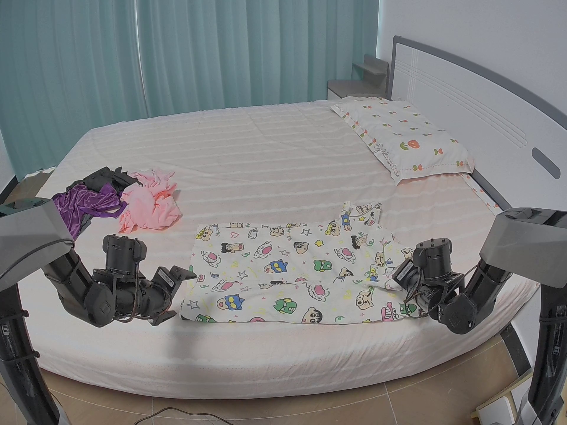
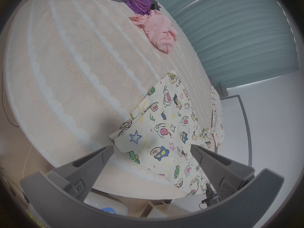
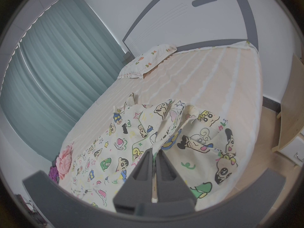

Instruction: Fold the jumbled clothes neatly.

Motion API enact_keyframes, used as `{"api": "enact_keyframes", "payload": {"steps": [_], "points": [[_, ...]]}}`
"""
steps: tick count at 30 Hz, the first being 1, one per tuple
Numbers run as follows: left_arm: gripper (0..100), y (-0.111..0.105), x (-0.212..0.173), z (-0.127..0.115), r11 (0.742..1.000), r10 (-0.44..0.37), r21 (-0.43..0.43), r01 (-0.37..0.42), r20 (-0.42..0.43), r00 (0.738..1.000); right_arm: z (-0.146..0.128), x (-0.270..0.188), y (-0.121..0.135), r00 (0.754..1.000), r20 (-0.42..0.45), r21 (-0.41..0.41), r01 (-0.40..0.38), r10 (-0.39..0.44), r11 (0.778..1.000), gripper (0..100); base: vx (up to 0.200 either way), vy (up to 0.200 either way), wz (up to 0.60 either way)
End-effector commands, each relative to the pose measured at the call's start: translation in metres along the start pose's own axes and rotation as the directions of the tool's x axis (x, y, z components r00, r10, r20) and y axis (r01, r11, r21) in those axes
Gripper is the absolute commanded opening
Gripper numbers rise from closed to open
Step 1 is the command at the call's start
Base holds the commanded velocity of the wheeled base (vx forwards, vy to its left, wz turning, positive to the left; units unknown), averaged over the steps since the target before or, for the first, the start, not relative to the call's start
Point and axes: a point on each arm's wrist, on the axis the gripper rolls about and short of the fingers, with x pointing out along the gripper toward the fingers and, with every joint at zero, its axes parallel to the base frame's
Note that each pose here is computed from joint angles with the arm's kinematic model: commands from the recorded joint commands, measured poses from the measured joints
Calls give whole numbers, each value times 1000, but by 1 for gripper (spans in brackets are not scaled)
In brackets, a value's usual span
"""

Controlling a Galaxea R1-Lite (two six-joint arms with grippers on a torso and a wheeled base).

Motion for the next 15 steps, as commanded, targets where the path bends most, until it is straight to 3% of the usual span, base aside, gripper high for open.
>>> {"api": "enact_keyframes", "payload": {"steps": [1,15], "points": [[100,0,0,0,1000,1,1,-1,-2,1000,-14,-10,3,1000,-18,-54,0,-1,999,0,0,0,0],[100,0,0,-1,1000,0,2,0,-3,1000,-39,-29,5,994,69,-205,99,-87,974,0,0,0,0]]}}
